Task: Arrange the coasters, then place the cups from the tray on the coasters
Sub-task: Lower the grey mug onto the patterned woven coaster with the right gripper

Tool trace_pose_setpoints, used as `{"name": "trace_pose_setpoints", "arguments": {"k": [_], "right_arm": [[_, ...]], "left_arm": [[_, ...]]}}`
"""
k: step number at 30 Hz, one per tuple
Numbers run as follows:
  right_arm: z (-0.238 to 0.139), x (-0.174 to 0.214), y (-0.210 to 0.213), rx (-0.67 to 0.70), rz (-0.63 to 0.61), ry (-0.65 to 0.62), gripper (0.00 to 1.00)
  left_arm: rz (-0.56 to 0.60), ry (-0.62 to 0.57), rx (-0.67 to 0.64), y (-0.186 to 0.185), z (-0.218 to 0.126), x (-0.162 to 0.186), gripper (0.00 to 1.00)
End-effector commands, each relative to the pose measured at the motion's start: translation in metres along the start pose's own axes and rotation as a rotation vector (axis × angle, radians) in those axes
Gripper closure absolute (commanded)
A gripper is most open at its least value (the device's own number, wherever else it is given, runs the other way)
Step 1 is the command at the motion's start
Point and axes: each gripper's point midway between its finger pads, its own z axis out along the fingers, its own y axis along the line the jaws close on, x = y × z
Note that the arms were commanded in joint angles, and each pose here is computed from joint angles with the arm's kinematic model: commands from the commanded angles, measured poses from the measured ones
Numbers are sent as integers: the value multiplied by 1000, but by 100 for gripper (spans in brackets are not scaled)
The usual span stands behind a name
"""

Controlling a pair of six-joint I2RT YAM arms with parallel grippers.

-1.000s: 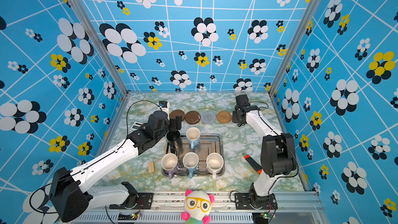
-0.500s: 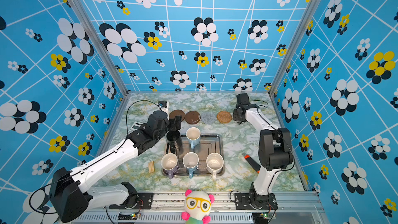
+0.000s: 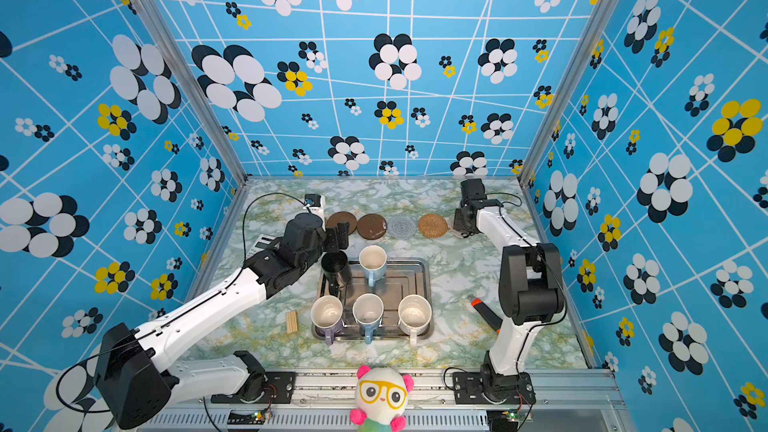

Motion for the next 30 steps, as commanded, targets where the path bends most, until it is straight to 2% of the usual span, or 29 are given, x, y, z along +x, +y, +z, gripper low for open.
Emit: {"name": "trace_pose_setpoints", "arguments": {"k": [1, 30], "right_arm": [[-12, -38, 1, 1, 16, -118, 100], [-2, -33, 15, -71, 23, -84, 100]], "left_arm": [[-12, -10, -19, 7, -4, -1, 12], [-13, -12, -18, 8, -4, -1, 12]]}}
